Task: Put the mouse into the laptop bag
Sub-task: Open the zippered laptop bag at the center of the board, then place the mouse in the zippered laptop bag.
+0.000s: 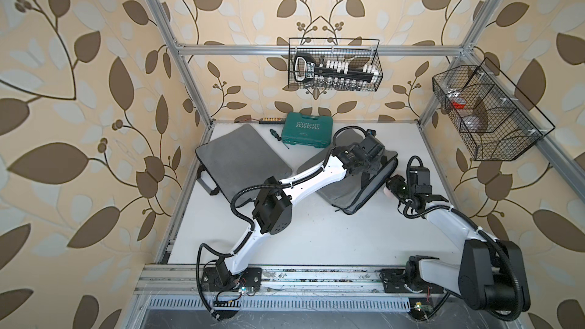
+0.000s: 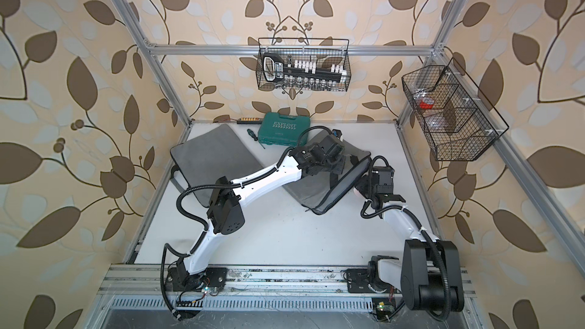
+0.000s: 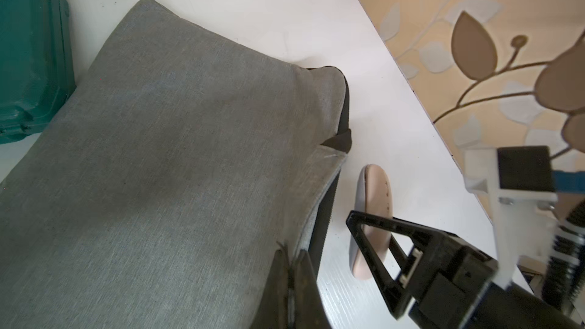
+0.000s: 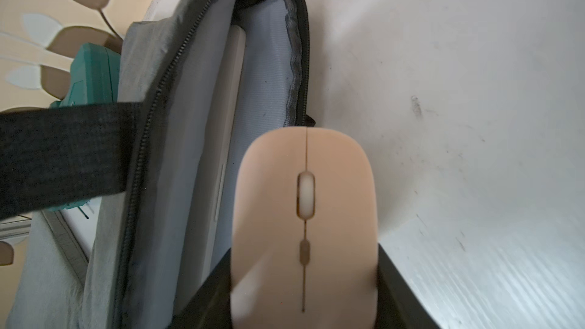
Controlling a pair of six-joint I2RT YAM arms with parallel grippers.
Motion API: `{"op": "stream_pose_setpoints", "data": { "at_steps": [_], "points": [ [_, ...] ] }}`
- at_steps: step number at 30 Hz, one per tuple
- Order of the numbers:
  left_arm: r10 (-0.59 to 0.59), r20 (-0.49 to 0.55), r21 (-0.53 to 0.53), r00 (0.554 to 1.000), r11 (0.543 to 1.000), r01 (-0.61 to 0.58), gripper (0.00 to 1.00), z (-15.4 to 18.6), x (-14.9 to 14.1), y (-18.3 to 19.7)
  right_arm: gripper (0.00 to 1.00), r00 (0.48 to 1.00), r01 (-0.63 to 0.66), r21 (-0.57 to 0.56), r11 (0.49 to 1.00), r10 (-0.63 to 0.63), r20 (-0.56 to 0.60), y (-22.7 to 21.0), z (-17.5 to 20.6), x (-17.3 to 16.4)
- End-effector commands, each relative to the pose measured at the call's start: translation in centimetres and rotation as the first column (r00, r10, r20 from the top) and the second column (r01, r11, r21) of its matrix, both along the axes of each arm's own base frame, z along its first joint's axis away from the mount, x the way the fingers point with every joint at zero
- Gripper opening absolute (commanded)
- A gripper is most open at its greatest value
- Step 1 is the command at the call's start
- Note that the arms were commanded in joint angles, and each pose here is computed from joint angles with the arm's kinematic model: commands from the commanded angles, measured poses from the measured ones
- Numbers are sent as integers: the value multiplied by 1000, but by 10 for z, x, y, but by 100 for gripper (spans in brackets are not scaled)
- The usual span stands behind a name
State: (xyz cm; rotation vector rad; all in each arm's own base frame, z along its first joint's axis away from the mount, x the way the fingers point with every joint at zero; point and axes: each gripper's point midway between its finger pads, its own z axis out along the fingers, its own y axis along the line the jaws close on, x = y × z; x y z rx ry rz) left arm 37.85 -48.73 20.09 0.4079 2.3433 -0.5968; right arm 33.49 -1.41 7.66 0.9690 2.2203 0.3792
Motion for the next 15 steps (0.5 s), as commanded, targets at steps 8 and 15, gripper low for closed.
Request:
{"op": "stream_pose_setpoints", "data": {
  "at_steps": [8, 15],
  "points": [
    [15, 25, -120, 1000, 993, -12, 0, 56, 5, 6, 55, 989, -80, 44, 996, 73, 129, 8, 20, 76],
    [22, -5, -142, 1000, 990, -22, 0, 52, 11, 11, 97, 991, -121, 86, 989, 116, 68, 15, 4, 92]
  ]
}}
